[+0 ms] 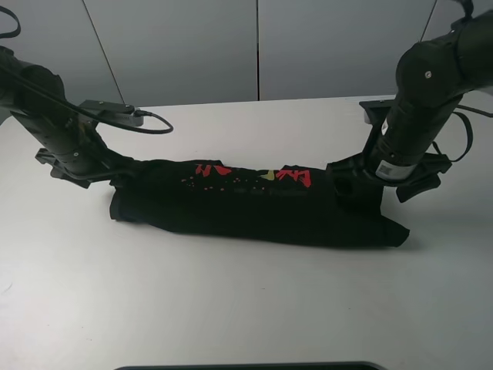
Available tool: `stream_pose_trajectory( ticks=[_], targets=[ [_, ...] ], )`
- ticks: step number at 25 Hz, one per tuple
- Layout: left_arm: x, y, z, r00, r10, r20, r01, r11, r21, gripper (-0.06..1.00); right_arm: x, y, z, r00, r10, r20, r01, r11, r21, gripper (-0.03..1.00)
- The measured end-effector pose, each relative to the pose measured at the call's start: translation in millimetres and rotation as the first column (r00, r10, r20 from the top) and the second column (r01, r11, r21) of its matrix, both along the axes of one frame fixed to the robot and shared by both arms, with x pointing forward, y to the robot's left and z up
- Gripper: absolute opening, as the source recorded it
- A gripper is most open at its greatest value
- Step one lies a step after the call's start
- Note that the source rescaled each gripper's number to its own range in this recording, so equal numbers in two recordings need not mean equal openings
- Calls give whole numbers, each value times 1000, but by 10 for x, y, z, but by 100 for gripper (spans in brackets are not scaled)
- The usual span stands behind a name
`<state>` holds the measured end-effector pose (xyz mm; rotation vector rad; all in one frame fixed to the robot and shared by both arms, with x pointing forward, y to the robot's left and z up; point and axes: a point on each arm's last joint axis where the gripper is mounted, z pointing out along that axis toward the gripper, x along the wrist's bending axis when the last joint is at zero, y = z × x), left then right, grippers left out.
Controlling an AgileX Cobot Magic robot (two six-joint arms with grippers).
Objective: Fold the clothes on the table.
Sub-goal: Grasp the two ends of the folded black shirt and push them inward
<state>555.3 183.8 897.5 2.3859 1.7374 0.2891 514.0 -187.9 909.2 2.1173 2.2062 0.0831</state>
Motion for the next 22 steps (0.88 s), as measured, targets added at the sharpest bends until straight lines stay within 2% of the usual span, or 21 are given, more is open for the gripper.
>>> stream_pose_trajectory(
  ticks=[11,18,20,22],
  targets=[
    [6,13,2,1000,3,-1,-3,1000,1,99,14,21,-341,997,-18,-70,17,1000,-12,100],
    [6,13,2,1000,-1,0,1,1000,2,99,25,29,-407,997,-2,-74,1,1000,-11,99],
    [6,13,2,1000,-1,0,1,1000,2,99,27,35,-413,997,2,-72,-2,1000,-4,90],
    [6,13,2,1000,-1,0,1,1000,2,99,30,50,-434,997,-6,-74,7,1000,10,66]
  ],
)
